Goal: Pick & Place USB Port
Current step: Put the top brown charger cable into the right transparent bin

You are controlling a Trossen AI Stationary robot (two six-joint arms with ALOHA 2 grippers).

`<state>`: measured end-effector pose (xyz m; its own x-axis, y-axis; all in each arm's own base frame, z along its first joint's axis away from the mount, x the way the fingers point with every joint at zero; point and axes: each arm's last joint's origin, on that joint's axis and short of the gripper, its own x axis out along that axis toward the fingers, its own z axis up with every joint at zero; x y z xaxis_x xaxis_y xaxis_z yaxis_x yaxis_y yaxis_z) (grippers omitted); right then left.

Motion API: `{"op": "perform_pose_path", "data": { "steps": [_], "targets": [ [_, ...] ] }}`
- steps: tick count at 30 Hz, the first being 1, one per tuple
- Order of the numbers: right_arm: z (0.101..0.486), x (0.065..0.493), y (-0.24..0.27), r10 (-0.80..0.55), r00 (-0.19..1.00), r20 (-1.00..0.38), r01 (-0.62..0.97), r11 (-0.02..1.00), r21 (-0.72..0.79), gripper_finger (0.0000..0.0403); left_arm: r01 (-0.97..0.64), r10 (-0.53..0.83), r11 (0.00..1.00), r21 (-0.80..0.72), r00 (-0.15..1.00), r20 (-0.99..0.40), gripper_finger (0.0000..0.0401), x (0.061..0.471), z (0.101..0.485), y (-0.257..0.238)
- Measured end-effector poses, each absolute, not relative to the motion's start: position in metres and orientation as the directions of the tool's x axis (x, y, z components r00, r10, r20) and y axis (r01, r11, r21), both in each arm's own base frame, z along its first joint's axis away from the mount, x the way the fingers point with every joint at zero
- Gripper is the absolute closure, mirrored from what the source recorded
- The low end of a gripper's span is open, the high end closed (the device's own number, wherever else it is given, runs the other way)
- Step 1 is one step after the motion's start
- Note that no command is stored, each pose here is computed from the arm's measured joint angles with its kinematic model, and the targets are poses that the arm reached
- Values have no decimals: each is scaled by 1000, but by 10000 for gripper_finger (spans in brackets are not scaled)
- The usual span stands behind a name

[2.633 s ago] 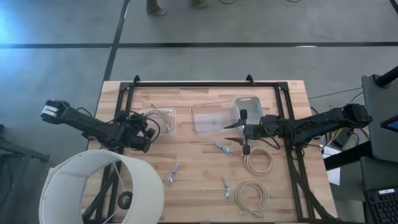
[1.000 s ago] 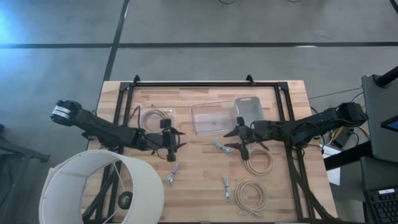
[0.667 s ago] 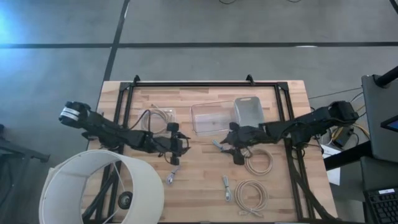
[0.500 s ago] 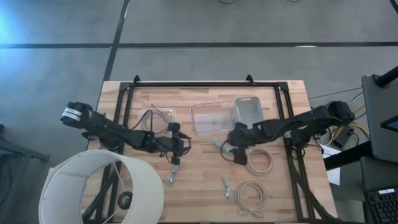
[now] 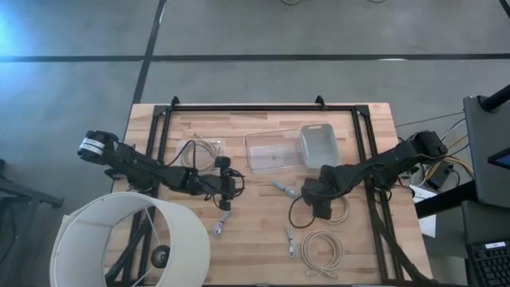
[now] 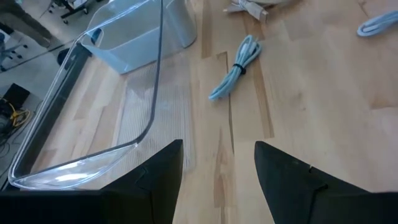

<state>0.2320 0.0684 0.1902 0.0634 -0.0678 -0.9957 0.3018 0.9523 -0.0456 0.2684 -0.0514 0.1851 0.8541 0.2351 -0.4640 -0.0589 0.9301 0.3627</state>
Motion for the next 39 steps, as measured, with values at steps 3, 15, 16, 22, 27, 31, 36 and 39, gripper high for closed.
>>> {"op": "perform_pose_path", "data": {
  "steps": [3, 15, 16, 22, 27, 31, 36, 39],
  "targets": [
    [183, 226, 66, -99, 44, -994, 308, 948, -80, 216, -56, 231, 931, 360, 855, -465, 199, 268, 185, -52],
    [152, 202, 58, -162, -73, -984, 410, 894, -178, 221, -64, 228, 938, 341, 854, -467, 199, 268, 185, -52],
    [151, 200, 57, -164, -81, -983, 424, 887, -183, 223, -64, 228, 938, 341, 854, -467, 199, 268, 185, -52],
    [142, 192, 55, -172, -109, -979, 508, 837, -204, 248, -64, 228, 938, 341, 854, -467, 199, 268, 185, -52],
    [137, 188, 54, -158, -121, -980, 535, 821, -199, 303, -64, 228, 938, 341, 855, -466, 199, 268, 185, -52],
    [137, 188, 55, -140, -128, -982, 541, 820, -187, 364, -64, 228, 938, 341, 855, -466, 199, 268, 185, -52],
    [145, 197, 59, -81, -104, -991, 552, 824, -125, 385, -64, 228, 938, 341, 854, -467, 199, 268, 185, -51],
    [155, 205, 62, -65, -65, -996, 543, 835, -90, 385, -64, 229, 938, 341, 855, -466, 199, 268, 185, -51]
  ]
}}
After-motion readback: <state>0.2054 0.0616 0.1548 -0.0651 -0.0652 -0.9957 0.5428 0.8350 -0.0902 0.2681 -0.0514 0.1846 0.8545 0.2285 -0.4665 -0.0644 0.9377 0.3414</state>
